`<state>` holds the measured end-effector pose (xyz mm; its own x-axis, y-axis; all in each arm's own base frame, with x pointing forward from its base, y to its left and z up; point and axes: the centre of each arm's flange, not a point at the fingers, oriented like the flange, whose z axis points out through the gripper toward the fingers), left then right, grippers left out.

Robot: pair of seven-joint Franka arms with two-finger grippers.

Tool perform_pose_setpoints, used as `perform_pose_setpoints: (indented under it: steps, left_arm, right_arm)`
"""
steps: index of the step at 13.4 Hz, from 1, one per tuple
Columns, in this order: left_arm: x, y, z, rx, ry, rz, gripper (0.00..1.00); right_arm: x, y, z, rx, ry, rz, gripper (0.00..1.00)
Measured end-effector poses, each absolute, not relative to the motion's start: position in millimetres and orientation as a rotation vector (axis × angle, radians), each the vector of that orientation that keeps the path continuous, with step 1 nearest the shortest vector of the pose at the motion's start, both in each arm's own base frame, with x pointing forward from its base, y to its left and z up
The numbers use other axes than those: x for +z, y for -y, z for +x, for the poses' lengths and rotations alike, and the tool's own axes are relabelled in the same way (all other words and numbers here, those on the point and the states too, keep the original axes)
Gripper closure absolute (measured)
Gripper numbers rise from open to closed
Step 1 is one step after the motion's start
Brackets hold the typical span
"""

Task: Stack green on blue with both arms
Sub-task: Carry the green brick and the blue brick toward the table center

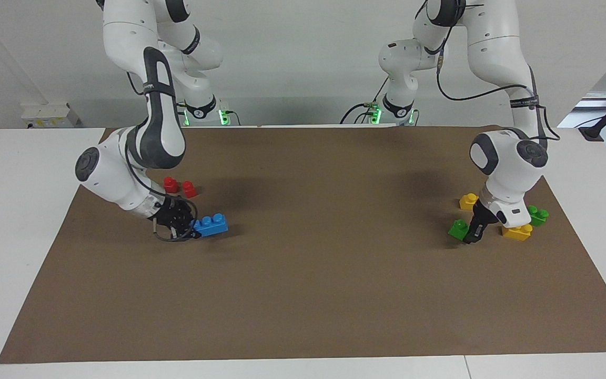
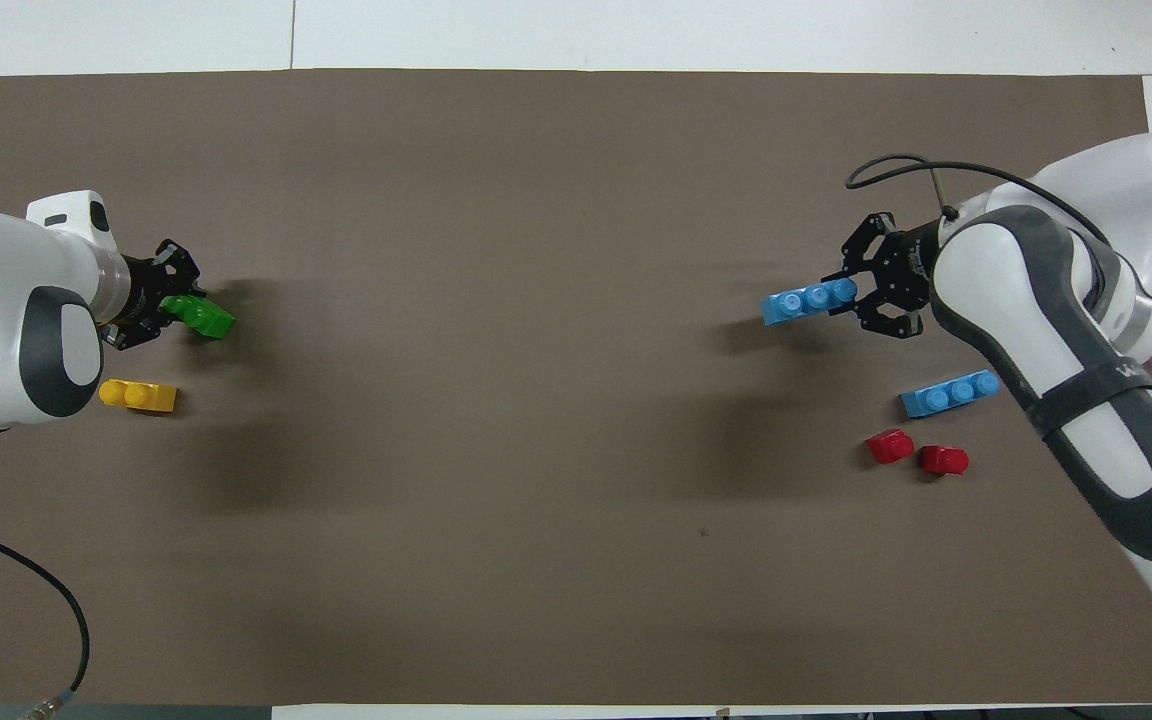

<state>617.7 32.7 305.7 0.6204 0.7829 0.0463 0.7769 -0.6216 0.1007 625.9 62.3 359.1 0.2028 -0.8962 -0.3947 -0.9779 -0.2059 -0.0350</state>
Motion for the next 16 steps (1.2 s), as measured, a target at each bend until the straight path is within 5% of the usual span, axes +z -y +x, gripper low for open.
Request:
perform_pose_setpoints:
  steps: [6, 16]
  left_arm:
    - [312.6, -18.2, 618.2, 0.084, -1.304, 2.789, 0.66]
    - [405.3, 132.6, 585.5, 0.014, -1.638, 2.618, 0.66]
  right_arm:
    - [379.1, -243.5, 586.2, 0.456, -1.943, -2.107, 0.65]
    - [334.4, -338.1, 525.2, 0.329, -2.059, -1.903, 0.65]
